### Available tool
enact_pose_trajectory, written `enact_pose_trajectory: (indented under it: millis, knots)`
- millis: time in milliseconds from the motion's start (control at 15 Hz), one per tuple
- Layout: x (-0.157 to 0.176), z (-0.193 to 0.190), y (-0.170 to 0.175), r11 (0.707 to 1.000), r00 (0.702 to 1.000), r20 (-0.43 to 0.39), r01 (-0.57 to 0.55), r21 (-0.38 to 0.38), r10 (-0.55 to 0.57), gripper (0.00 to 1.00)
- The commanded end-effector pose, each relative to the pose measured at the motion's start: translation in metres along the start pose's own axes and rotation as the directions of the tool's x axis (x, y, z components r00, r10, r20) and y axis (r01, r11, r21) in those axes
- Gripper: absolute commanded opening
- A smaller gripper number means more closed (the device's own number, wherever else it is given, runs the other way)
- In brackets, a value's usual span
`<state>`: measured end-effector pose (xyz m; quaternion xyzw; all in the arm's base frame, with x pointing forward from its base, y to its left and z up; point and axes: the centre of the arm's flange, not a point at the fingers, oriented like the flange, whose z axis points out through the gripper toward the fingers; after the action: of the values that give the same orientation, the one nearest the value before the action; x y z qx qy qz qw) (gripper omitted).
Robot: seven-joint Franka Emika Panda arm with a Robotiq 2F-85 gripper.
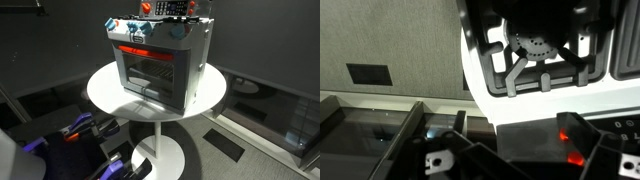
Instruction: Press the top orange button on the microwave controlling panel of the stove
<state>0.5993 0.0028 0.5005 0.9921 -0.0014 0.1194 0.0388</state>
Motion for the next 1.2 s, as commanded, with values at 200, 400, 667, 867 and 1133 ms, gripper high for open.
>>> enact_pose_trajectory:
  millis: [200, 400, 667, 867, 1133]
  knots:
    - [0.032, 0.005, -0.007, 0.999, 1.0, 0.008, -0.01, 0.049, 0.01, 1.0]
    - [0.039, 0.008, -0.007, 0.999, 1.0, 0.001, -0.006, 0.051, 0.006, 1.0]
    - [0.049, 0.012, -0.009, 0.998, 1.0, -0.013, 0.005, 0.062, -0.005, 1.0]
    - [0.054, 0.016, -0.012, 0.998, 1.0, -0.015, 0.022, 0.059, -0.021, 1.0]
    - [0.046, 0.007, -0.008, 0.999, 1.0, -0.013, 0.022, 0.05, -0.021, 1.0]
